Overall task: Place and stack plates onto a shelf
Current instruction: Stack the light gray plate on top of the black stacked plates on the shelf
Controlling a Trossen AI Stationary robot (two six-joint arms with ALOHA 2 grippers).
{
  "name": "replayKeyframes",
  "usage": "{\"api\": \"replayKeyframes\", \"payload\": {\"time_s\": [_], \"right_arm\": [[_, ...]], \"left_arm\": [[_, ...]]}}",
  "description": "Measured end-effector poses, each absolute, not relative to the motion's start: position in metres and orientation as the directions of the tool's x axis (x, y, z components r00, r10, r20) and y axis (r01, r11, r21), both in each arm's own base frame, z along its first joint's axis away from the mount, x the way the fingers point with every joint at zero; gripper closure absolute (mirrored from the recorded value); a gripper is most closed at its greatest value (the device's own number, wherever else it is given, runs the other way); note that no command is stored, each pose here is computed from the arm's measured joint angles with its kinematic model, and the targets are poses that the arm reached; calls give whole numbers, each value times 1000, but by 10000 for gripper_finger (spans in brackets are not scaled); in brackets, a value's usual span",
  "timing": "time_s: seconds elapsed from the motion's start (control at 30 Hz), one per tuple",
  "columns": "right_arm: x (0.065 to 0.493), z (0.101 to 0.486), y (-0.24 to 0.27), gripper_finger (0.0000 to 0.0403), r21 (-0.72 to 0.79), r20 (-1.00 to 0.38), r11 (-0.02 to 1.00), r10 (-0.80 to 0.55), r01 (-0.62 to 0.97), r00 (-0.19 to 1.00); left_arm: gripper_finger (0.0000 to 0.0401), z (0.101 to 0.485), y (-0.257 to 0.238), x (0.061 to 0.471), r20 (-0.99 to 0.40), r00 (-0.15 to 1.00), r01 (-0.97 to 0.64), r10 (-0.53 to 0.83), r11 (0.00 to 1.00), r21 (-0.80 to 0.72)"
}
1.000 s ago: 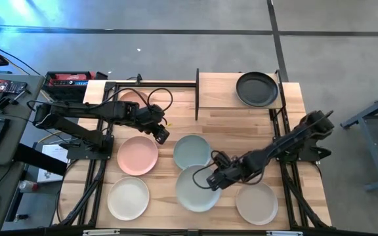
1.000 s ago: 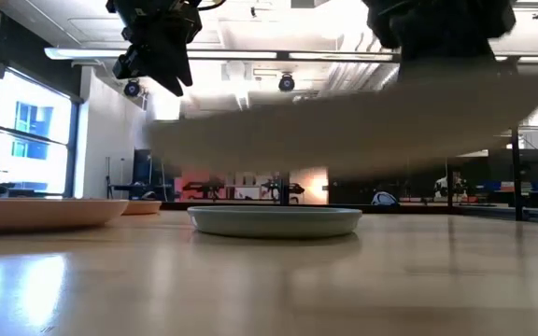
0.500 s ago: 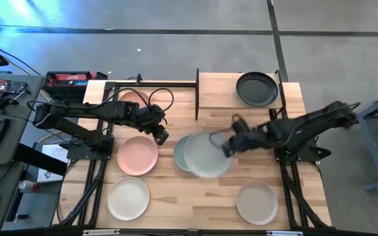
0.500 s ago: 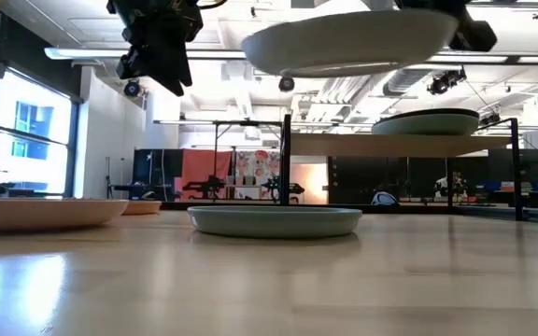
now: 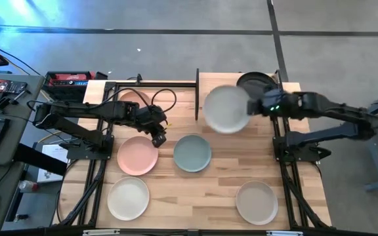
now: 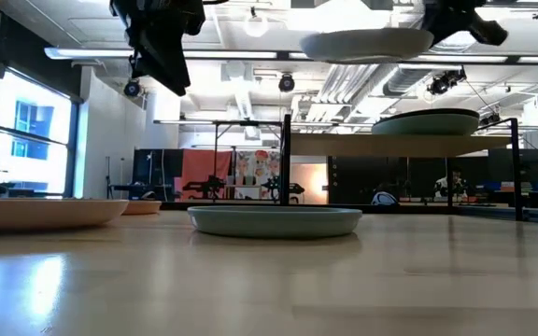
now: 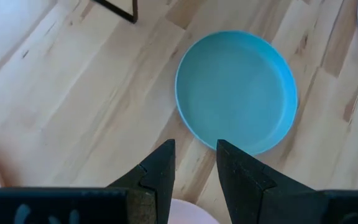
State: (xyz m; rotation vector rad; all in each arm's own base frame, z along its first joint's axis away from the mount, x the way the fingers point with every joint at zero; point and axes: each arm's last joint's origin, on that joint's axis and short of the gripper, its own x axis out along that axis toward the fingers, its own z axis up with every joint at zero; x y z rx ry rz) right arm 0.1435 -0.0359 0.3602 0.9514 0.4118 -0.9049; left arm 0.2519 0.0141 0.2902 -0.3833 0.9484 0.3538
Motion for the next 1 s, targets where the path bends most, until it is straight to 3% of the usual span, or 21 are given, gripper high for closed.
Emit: {"api": "replayKeyframes", "payload": {"time_s": [0.27, 0.47, 0.63, 1.0], "right_arm": [[89, 369, -52, 403, 579, -628, 29, -622, 815, 468], [72, 368, -58, 403, 586, -632, -137, -694, 798, 345], [69, 362, -64, 403, 551, -682, -268, -690, 790, 242], [87, 335, -83, 403, 467, -773, -411, -619, 783, 136]], "left_arm": [[295, 290, 15, 252, -835, 536, -358, 126, 929, -90], [295, 290, 15, 252, -834, 537, -307, 126, 950, -54], [295, 290, 15, 252, -834, 537, -239, 126, 971, -7], [295, 291, 17, 252, -826, 526, -188, 203, 975, 120]]}}
